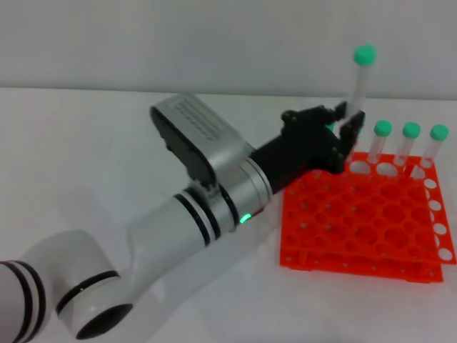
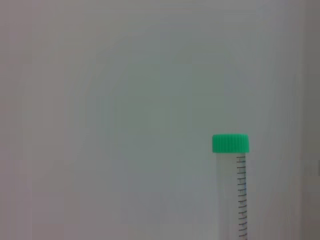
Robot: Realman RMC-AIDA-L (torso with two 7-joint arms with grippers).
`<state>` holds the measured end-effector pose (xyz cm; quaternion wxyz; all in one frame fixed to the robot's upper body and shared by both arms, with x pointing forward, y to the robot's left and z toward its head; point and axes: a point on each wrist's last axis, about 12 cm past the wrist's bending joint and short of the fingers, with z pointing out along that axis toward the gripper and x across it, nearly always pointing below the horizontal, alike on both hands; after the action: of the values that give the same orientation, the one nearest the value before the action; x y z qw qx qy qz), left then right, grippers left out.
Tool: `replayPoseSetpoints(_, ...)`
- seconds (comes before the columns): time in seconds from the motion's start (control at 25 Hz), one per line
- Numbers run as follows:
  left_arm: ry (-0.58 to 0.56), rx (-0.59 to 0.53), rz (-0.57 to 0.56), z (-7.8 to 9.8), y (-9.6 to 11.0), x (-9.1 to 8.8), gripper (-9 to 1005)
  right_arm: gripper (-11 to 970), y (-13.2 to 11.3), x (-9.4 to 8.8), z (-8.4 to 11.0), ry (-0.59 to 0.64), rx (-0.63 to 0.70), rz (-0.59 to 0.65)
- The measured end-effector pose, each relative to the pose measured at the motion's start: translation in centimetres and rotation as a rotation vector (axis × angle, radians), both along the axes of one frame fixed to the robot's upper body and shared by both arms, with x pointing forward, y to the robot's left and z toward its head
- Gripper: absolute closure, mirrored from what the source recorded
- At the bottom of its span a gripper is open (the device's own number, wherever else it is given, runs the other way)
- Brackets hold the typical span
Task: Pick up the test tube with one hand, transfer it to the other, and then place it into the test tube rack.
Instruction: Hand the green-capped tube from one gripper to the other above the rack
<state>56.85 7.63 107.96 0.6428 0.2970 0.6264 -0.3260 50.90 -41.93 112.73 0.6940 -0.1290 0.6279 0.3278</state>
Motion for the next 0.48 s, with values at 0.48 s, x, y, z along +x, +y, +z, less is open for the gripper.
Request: replayPoseSetpoints(0.48,-0.06,0.047,-0.079,0.7,-1.9,-0.5,719,90,7.8,4.1,0.8,0.007,-0.059,0.305)
